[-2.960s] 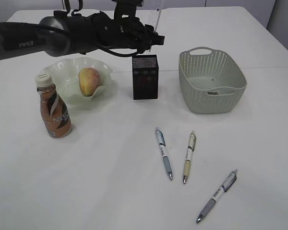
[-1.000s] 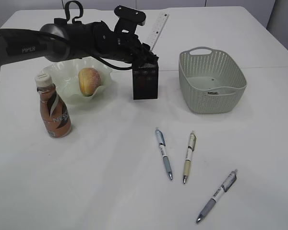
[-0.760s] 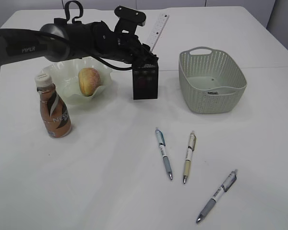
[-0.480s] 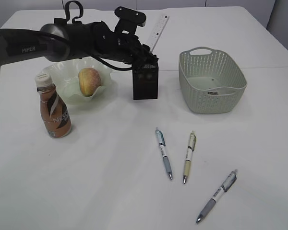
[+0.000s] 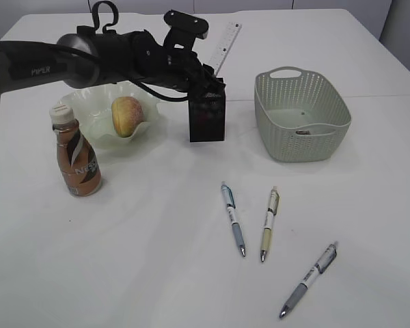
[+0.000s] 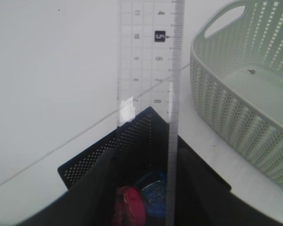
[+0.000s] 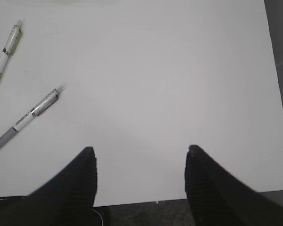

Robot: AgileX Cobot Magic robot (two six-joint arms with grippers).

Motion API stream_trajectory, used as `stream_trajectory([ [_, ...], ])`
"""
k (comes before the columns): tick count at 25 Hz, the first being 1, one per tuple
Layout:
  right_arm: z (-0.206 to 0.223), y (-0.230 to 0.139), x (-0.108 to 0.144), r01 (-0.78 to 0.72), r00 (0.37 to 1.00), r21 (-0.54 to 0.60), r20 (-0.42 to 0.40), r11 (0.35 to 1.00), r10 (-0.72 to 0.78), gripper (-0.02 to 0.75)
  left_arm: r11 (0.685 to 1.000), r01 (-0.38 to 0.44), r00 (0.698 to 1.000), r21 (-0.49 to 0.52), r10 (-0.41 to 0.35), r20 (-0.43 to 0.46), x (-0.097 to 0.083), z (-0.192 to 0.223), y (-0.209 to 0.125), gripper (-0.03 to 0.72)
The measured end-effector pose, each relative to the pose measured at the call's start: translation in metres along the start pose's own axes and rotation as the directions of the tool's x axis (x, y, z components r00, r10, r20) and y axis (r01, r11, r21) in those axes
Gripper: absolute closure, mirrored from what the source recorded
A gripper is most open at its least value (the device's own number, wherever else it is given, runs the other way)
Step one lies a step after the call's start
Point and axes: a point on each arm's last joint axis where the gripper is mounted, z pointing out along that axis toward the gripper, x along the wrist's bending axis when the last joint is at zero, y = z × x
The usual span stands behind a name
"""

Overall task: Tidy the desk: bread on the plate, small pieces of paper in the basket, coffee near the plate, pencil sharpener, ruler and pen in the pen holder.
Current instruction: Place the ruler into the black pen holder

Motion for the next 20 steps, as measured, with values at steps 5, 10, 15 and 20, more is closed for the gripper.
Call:
stream_trajectory([
  [5, 0.0000, 0.0000, 0.0000, 0.000, 1.000, 0.000, 0.000, 1.000, 0.000, 0.271, 1.000, -0.027, 1.000, -0.003, 0.027, -0.008, 0.0007, 0.0000, 0.0003, 0.414],
  [10, 0.0000, 0.0000, 0.0000, 0.000, 1.000, 0.000, 0.000, 1.000, 0.000, 0.271, 0.999, -0.048, 0.999, -0.020, 0.048, -0.020, 0.0018, -0.0001, 0.0020, 0.413],
  [15, 0.0000, 0.0000, 0.0000, 0.000, 1.000, 0.000, 0.000, 1.000, 0.000, 0.271, 0.998, -0.048, 0.999, -0.028, 0.048, -0.024, 0.0020, -0.0001, 0.0027, 0.413],
  [20, 0.0000, 0.0002, 0.0000, 0.000, 1.000, -0.002, -0.001, 1.000, 0.000, 0.271, 0.999, -0.038, 0.999, -0.029, 0.038, -0.021, 0.0018, -0.0001, 0.0027, 0.413],
])
